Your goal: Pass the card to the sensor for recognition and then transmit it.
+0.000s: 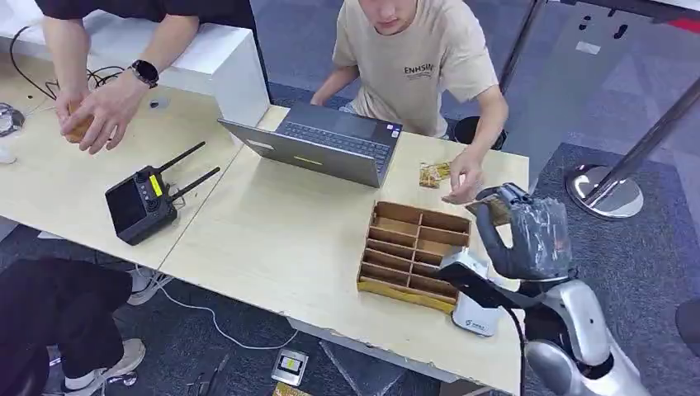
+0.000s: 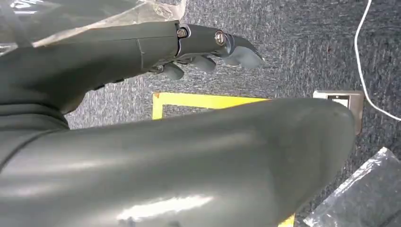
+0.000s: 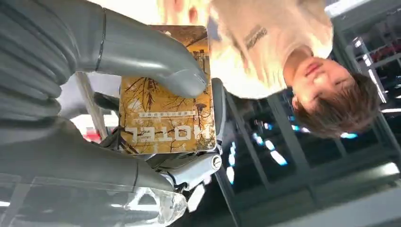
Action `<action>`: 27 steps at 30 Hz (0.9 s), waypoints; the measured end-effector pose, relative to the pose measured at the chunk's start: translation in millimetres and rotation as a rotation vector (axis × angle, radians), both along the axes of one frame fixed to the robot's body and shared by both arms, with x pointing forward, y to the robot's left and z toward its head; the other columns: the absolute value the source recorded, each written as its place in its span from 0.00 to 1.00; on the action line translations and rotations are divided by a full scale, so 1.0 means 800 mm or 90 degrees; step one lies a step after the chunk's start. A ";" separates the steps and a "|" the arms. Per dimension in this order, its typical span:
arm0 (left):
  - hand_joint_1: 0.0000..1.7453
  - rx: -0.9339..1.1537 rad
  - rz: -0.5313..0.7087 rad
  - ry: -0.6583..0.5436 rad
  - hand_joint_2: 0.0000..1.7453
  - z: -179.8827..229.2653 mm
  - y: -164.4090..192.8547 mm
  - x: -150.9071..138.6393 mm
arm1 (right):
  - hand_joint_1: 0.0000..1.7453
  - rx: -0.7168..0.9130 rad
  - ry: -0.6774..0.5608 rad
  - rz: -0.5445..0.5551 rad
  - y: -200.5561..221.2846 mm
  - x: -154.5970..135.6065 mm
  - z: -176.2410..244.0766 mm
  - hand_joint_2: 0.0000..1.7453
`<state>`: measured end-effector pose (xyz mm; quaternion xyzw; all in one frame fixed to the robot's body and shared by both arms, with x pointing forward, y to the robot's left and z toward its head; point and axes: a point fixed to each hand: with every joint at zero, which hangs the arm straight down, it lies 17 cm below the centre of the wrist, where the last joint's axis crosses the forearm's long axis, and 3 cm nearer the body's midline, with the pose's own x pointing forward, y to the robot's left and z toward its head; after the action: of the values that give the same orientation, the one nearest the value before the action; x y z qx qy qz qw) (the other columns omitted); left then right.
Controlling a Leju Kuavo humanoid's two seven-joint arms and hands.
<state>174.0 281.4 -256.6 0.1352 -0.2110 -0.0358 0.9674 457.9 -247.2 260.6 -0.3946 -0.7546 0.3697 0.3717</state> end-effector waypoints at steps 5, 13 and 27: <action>0.00 0.003 0.013 -0.008 0.00 -0.001 0.003 -0.006 | 1.00 0.155 0.072 0.047 -0.007 -0.018 -0.010 1.00; 0.00 0.003 0.032 -0.003 0.00 -0.004 0.006 -0.023 | 1.00 0.337 0.212 0.118 -0.008 -0.058 -0.057 1.00; 0.00 0.005 0.038 0.002 0.00 -0.005 0.008 -0.028 | 1.00 0.415 0.297 0.043 -0.050 -0.073 -0.174 1.00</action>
<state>151.8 287.4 -260.9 0.1451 -0.2054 -0.0076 0.9678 399.4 -287.0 121.6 -0.1363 -0.7405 0.2029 0.6261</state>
